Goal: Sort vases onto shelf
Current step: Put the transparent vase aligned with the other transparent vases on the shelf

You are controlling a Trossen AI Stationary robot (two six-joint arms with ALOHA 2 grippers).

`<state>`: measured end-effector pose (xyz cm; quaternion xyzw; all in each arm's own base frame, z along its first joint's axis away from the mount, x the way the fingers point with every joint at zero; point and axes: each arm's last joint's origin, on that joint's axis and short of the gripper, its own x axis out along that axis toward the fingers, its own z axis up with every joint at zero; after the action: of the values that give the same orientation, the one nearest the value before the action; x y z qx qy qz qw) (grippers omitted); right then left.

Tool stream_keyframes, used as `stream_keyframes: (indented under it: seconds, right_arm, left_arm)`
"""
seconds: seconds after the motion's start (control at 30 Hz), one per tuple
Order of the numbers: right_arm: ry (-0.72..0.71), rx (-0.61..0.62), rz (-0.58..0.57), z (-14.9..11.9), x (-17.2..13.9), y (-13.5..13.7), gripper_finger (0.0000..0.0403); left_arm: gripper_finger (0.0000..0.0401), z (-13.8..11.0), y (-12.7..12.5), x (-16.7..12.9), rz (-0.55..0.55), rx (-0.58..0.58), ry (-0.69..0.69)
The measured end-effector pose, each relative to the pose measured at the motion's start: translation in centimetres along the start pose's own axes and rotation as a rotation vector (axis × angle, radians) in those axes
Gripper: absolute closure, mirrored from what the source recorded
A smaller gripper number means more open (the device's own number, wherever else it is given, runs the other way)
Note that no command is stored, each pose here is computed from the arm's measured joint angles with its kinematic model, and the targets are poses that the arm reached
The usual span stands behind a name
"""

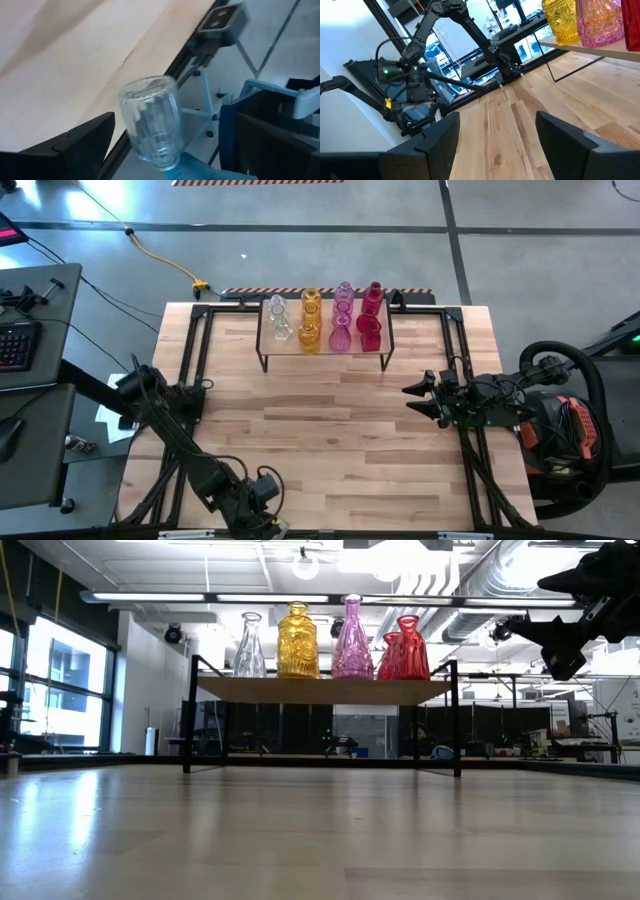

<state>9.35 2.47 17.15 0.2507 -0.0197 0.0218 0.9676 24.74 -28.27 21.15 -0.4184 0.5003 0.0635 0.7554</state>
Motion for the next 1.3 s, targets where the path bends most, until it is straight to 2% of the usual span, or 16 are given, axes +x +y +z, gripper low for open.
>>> stream_keyframes:
  seconds: [0.17,0.27,1.3]
  right_arm:
    - [0.0,0.0,0.0,0.0,0.0,0.0,0.0158]
    - [0.0,0.0,0.0,0.0,0.0,0.0,0.0158]
    - [0.0,0.0,0.0,0.0,0.0,0.0,0.0158]
  left_arm:
    - [0.0005,-0.5,0.3,1.5,0.016,-0.044,0.057]
    - [0.0005,-0.6,0.0,2.0,-0.015,-0.043,0.056]
    - [0.0005,-0.8,0.7,3.3,0.042,-0.069,0.054]
